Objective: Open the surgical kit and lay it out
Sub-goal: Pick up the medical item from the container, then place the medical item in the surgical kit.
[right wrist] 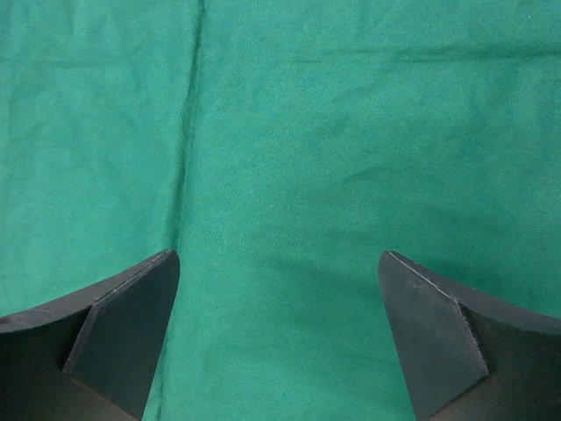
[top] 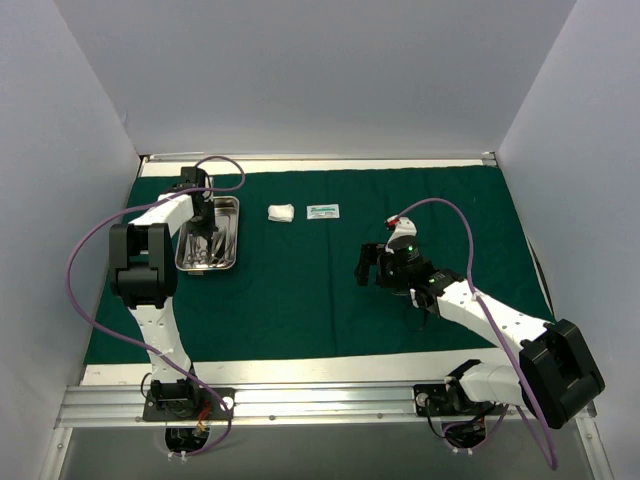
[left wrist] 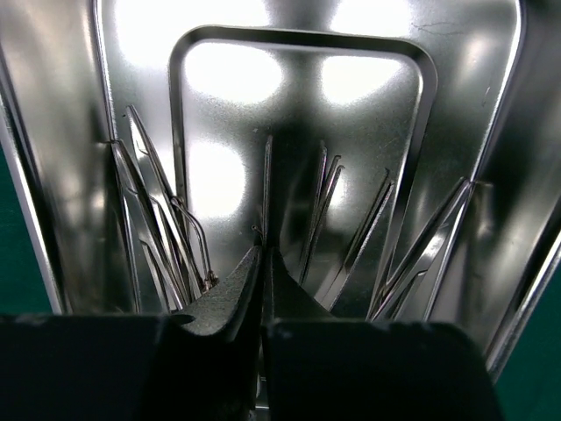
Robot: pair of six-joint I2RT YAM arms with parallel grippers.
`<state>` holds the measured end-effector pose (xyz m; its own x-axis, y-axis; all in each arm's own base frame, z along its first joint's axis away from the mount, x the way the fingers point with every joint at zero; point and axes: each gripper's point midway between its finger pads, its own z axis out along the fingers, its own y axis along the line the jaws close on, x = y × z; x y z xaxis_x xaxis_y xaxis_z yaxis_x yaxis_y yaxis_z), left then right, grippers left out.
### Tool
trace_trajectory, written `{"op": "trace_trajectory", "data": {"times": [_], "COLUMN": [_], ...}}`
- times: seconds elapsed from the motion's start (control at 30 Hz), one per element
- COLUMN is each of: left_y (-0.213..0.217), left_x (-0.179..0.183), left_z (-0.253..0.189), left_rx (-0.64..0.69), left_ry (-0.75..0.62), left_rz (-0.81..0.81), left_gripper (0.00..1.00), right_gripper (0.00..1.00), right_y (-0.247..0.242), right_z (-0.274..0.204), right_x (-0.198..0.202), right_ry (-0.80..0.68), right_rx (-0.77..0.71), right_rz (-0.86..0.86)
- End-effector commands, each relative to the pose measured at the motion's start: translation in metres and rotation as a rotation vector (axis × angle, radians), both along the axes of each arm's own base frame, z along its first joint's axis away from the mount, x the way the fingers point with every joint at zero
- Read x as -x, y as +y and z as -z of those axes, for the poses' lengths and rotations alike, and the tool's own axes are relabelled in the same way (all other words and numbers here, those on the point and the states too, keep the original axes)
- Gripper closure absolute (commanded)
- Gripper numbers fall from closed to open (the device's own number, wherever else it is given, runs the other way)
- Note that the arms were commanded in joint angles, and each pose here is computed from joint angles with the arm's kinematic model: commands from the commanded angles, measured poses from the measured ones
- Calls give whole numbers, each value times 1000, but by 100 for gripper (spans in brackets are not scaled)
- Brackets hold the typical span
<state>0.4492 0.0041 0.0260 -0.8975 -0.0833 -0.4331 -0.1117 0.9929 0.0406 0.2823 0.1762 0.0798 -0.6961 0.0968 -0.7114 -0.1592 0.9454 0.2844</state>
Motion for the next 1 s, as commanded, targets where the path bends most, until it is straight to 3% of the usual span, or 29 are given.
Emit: {"op": "trace_trajectory", "data": {"times": [0.0,0.3,0.57,0.77,0.97], "left_y": [1,12,5,-39,-102], "left_x": [-12,-17,-16,-3,16], "left_z": [-24,-84,-106,-130,-123], "left_rx": [5,-50,-10,79,135], "left_ry": [-54,-186,-220,-256,-226], "left_rz": [3,-28,-63,-85,-51], "left_gripper": [92,94,94,94,94], "right_gripper": [9,9,9,9,9], "right_y": [2,3,1,1,-1], "right_z": [-8,-10,-11,-13,-16], "right_x": [-1,0,1,-1,-1], "right_ry": [-29,-32,-33,-40,-45], "right_rx": [-19,-22,-24,-26,-22], "right_rz": [-2,-5,0,6,13]}}
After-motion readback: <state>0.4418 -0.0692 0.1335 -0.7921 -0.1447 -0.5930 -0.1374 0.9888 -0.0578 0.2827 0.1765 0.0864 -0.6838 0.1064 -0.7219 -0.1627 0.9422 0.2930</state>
